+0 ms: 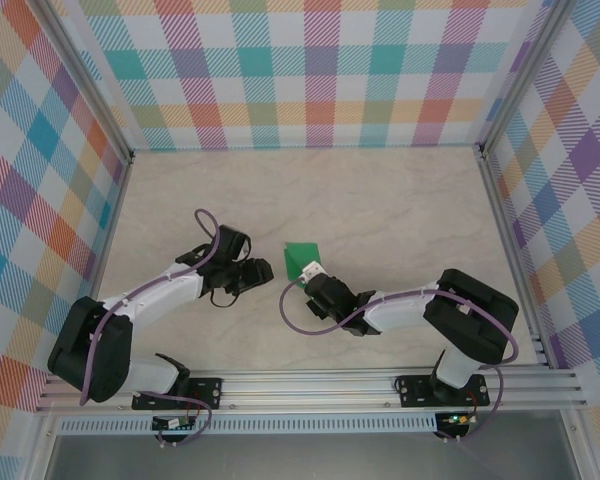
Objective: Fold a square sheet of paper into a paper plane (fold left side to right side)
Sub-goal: Fourth fold the wing at the center of the table.
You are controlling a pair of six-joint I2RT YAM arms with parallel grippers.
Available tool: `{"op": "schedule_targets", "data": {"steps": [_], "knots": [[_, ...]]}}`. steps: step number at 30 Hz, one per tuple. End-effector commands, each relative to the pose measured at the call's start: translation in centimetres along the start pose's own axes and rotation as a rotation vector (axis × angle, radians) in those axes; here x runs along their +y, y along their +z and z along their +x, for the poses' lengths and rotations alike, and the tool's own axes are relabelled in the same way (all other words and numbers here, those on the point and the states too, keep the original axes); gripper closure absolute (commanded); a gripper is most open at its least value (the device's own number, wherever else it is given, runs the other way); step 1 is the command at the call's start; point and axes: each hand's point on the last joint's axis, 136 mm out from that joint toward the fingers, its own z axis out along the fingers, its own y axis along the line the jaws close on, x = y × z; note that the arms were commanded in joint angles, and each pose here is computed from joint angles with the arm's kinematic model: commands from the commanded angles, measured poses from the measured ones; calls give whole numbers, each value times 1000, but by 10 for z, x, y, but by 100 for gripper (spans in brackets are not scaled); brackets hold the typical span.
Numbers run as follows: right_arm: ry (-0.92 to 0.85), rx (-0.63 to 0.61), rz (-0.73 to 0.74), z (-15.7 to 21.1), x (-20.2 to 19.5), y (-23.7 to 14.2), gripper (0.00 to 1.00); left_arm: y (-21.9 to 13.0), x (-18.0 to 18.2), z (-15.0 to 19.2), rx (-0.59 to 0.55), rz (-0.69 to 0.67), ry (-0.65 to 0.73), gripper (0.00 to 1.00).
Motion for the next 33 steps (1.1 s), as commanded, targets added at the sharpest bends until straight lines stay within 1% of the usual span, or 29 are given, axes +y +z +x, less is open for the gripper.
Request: {"op": "schedule_targets", "data": {"steps": [1, 5, 7, 19, 25, 33], "knots": [[41, -8, -9, -3, -2, -5, 84, -6, -6, -6, -35, 39, -10, 45], [60, -6, -21, -2, -4, -6, 84, -4, -7, -4, -25, 55, -9, 44], [68, -3, -25, 0, -5, -6, 84, -3, -13, -8, -43, 80, -5, 44], [116, 21, -85, 6, -4, -2, 85, 10, -22, -5, -8, 119, -7, 44], [145, 31, -142, 8, 1, 0, 85, 21, -38, -1, 24, 155, 4, 44], [189, 53, -222, 8, 5, 3, 85, 34, -59, 0, 52, 168, 39, 44]]}}
